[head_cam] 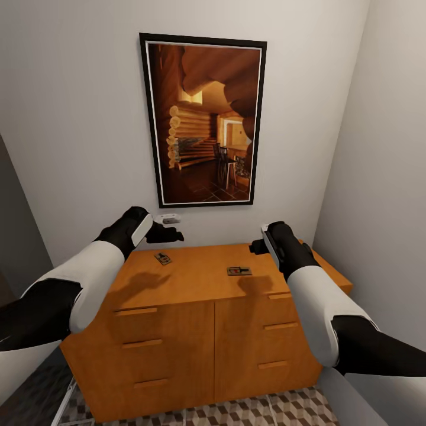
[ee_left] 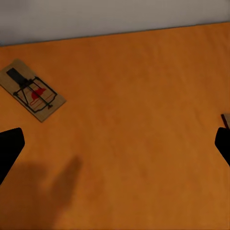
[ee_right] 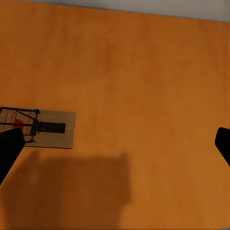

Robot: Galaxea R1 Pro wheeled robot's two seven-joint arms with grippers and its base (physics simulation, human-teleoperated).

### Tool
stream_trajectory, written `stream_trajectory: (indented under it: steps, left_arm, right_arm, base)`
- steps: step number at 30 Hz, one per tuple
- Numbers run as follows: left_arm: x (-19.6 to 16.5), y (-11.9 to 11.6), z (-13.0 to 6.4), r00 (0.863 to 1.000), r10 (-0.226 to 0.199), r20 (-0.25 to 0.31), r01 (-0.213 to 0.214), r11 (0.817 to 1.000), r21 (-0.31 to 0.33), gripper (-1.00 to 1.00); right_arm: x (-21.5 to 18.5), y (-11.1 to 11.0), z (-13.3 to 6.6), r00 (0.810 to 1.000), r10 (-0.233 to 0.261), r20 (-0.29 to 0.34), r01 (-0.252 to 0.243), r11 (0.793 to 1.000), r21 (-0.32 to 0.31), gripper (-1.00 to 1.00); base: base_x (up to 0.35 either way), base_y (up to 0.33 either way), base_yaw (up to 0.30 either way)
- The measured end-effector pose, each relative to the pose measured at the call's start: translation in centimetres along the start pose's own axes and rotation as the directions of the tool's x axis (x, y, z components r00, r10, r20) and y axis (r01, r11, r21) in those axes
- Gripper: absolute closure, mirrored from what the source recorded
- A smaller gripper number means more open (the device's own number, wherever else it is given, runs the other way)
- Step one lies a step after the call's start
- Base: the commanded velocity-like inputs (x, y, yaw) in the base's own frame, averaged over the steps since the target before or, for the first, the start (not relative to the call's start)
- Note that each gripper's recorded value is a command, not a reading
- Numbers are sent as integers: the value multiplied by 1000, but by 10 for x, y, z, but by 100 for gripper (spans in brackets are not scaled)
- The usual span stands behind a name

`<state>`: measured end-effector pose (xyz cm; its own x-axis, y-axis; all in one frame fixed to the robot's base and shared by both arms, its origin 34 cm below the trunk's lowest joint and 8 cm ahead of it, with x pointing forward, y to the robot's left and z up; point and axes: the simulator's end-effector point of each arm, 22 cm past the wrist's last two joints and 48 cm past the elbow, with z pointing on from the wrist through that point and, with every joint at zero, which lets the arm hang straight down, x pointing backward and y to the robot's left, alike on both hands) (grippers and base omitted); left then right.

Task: Take the four mousetraps from the cabinet in the bathroom and place them on the bathroom floor. Make sure all four end up on the same floor surface, and ensure that at least two of them are either under or directly next to the same bathroom sink.

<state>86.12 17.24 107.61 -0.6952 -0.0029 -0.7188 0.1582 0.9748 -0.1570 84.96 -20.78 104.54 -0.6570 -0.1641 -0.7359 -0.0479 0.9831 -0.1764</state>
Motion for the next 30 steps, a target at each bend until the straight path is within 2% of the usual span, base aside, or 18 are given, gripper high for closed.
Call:
stream_trajectory:
  steps: [17,30]
  left_arm:
    - [-11,0,-2,999,20,42,-19,1000,-12,-100]
    - [-9,2,0,999,18,39,-18,1000,-19,-100]
  right_arm:
    - [-2,-1,0,1000,-2,7,2,1000,4,-100]
    - [-2,2,-1,1000,-4,8,4,1000,1,-100]
  base:
    - [0,0,0]
    - [7,0,0]
